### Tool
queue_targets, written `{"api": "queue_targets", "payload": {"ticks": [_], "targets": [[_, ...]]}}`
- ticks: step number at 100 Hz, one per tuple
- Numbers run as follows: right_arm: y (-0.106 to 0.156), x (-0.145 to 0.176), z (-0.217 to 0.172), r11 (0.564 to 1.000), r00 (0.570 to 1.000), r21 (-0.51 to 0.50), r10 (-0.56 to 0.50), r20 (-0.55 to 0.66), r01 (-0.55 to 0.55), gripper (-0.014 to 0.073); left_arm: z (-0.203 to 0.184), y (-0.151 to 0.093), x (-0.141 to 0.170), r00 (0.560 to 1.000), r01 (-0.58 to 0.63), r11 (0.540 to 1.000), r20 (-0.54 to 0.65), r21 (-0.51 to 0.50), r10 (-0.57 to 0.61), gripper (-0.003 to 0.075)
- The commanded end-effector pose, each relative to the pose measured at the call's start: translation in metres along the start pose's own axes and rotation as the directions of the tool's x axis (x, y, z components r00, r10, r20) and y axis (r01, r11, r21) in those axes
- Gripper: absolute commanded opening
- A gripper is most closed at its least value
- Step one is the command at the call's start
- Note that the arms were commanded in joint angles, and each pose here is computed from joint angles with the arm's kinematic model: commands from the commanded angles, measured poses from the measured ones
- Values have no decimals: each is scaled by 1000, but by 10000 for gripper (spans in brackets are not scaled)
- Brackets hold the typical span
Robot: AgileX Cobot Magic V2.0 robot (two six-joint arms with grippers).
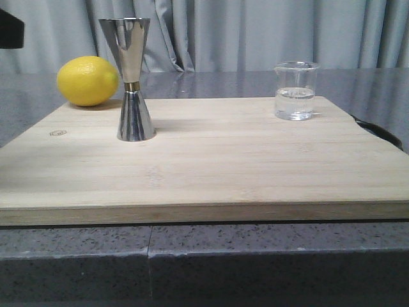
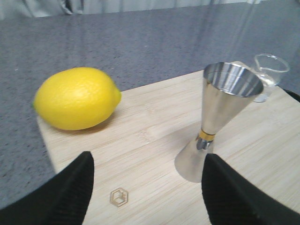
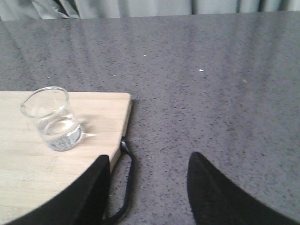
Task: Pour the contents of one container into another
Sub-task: 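Move the left gripper to the steel jigger and grasp its waist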
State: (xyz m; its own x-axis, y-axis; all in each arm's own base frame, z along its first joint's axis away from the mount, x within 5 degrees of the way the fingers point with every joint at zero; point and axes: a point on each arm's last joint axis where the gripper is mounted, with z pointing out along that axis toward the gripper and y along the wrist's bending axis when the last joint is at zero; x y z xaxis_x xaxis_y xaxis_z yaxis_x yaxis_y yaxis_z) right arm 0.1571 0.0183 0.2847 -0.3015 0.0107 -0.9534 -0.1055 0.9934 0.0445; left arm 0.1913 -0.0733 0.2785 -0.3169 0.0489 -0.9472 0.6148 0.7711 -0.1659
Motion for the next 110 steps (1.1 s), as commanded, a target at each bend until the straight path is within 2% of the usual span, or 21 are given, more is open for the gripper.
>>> {"api": "queue_targets", "payload": {"ticks": [1, 24, 35, 49, 67, 81, 110], "targets": [[8, -12, 5, 998, 991, -39, -47, 124, 52, 341, 10, -3, -13, 995, -21, 994, 95, 103, 12, 461], [15, -8, 21, 995, 991, -72, -64, 116, 73, 341, 39, 1, 10, 999, -15, 956, 38, 294, 4, 461], [16, -6, 27, 995, 992, -71, -65, 107, 73, 341, 48, 2, 15, 999, -37, 931, 48, 364, 21, 461], [16, -5, 30, 995, 992, -69, -66, 106, 73, 341, 59, 6, 13, 994, -101, 909, 85, 405, 72, 461], [16, -5, 30, 995, 992, -69, -65, 107, 73, 341, 73, 15, 5, 992, -110, 905, 97, 411, 76, 461], [16, -6, 30, 995, 992, -69, -65, 112, 73, 341, 80, 16, -2, 987, -139, 879, 142, 457, 82, 461], [16, -9, 30, 995, 986, -66, -62, 153, 73, 341, 94, 22, 5, 990, -102, 852, 135, 513, 37, 461]]}}
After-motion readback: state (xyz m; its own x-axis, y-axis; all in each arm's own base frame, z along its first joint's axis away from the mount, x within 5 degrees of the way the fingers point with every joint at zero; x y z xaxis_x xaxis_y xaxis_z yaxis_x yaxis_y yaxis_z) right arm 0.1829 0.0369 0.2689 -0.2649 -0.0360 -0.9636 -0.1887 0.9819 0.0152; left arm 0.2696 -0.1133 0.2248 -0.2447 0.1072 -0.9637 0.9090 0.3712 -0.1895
